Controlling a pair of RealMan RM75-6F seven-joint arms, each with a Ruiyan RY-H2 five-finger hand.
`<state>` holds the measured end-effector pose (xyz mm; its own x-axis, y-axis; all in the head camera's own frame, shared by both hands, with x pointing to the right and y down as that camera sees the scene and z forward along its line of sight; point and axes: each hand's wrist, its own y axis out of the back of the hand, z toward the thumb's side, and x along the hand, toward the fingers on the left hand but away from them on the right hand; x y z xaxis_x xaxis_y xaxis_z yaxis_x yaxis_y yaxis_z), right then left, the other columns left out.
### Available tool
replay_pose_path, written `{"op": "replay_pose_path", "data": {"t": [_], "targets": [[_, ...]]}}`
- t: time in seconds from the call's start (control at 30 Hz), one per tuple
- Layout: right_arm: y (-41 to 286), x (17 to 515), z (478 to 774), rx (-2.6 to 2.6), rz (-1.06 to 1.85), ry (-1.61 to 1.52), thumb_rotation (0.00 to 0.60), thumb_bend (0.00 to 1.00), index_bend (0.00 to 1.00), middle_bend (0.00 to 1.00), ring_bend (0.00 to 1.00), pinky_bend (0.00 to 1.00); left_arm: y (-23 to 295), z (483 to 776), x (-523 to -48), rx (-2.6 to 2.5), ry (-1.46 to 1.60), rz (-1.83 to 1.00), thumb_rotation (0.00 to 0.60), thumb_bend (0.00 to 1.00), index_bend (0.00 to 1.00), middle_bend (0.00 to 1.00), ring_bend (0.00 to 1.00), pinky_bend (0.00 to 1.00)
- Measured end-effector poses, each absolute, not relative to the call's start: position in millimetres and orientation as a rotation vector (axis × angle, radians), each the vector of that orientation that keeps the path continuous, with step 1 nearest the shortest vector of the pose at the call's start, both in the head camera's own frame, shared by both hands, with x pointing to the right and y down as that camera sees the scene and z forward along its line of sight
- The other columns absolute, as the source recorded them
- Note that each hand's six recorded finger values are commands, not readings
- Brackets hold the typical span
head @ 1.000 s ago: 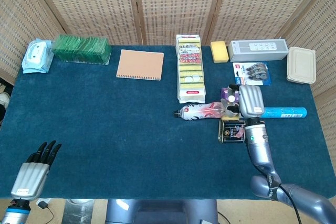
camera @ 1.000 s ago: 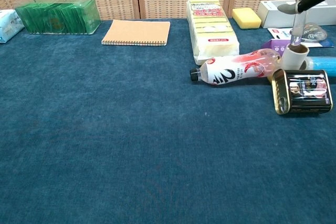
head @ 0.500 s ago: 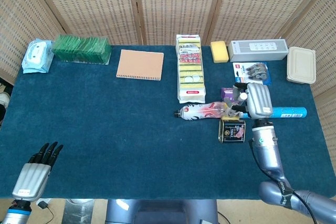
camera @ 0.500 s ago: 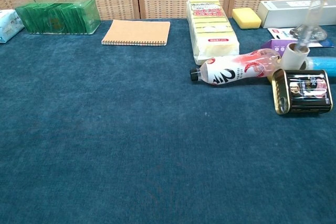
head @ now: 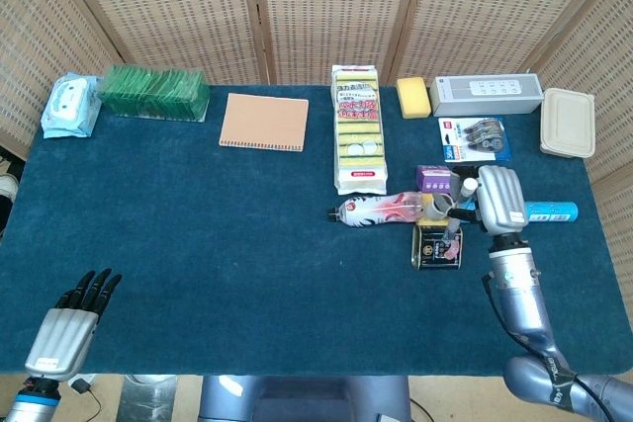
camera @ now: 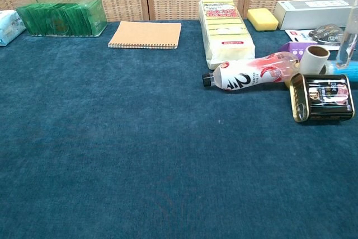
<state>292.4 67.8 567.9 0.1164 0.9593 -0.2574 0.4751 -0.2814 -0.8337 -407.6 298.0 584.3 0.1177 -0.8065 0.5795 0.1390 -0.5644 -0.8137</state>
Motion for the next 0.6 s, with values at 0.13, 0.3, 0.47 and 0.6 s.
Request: {"op": "replay_pose_path", "data": {"t": [0.13,0.3,0.47,0.6], "targets": [[80,295,557,-1.837,1.089,-1.375,0.600,0.36,0.79,1.00,1.00,1.00,297,585,-406,-1.637,0.653,-1.546,0.600,0.21,0.04,0.07,0.06,0.25],[98,299,542,-1.821,1.092,-1.399,0.600,0.38,0.79,1.00,1.00,1.00,296,586,-405,-1.647,0.634,-1.536,0.600,0.21,0.04,0.07,0.06,0.25],[128,290,522,-1.853,1.060,-1.425,0.600,0.39,0.79,1.00,1.00,1.00,293,589,-403,-1.659,0.611,-1.526,0.600,0.21,0.04,0.08,0.06,0.25],[142,280,495,-1.838,0.959,-1.427,0.600,0.39,0.79,1.00,1.00,1.00,294,589,-402,-1.675,0.583,-1.513,0.600,0.21,0.04,0.08,0.06,0.25]]}}
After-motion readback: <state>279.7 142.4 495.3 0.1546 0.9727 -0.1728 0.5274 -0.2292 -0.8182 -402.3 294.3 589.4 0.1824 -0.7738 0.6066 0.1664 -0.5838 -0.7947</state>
